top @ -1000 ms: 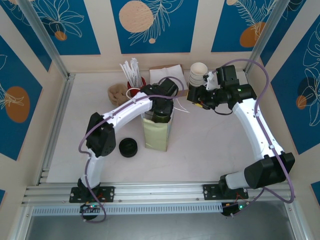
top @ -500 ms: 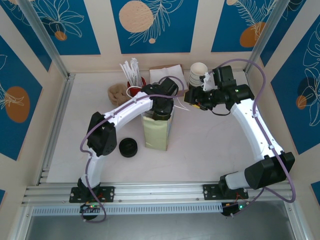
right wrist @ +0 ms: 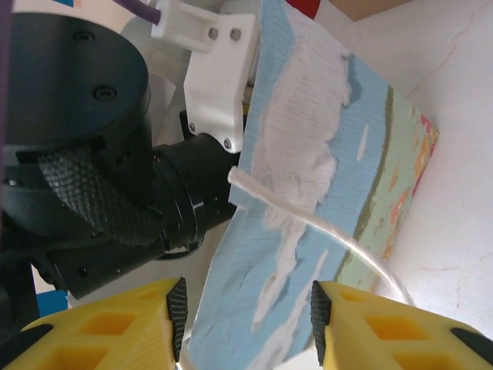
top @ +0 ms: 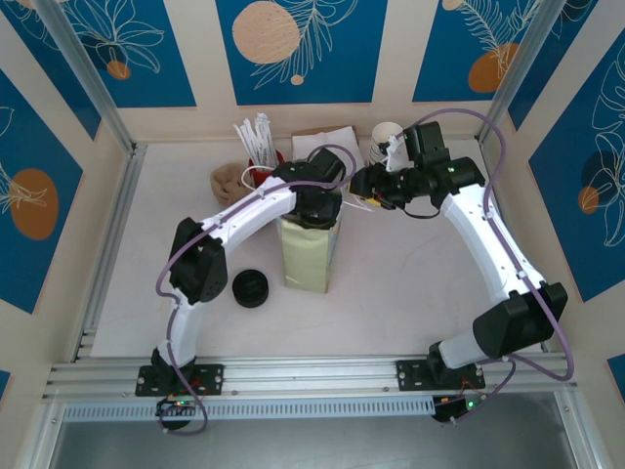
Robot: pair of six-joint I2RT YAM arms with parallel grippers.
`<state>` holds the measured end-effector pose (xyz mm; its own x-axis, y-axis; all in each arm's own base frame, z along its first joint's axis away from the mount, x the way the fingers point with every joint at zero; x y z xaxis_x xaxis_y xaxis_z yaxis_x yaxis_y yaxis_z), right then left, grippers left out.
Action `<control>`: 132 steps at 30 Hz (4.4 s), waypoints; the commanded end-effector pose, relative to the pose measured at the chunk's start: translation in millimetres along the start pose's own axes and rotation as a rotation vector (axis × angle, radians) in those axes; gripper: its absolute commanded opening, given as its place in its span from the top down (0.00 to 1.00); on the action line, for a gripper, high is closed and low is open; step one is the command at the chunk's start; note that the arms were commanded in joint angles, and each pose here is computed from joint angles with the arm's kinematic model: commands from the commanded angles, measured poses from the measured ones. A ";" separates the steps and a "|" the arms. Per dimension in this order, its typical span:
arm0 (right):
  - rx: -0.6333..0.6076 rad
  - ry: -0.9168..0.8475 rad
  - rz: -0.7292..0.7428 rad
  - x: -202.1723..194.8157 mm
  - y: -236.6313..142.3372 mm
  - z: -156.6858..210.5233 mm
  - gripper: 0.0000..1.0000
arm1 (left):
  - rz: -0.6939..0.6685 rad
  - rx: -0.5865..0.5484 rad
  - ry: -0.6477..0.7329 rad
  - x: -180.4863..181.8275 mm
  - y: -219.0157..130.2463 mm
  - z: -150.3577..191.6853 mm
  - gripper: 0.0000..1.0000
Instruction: Pack the takeout coffee
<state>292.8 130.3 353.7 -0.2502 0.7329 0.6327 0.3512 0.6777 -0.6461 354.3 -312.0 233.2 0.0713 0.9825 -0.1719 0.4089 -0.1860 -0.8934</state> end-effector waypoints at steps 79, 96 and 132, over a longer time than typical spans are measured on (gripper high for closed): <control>-0.096 -0.336 0.054 25.8 -28.5 11.3 1.00 | 0.466 -0.432 -0.120 32.6 -241.8 -36.5 0.01; -0.099 -0.348 0.020 21.4 -29.0 22.0 1.00 | 0.498 -0.355 0.039 36.1 -230.3 -15.5 0.25; -0.016 0.042 0.054 -33.5 -16.3 3.6 1.00 | 0.318 0.009 0.108 -42.1 -115.8 -7.4 0.51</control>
<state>302.7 97.7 339.8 -0.2199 0.7857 0.5782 0.4003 0.6132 -0.6810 311.1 -328.9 350.8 0.3122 0.8556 -0.4129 0.3553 -0.5083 -0.7845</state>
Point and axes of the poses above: each hand's point on the last joint's axis, 136 mm out from that joint toward the fingers, its own y axis out along the fingers, its own x axis along the line the jaws close on, z = x × y, the point moved 10 cm from there along -y, back along the fingers, and after that the axes turned 9 degrees about -y, right-handed, at the moved point
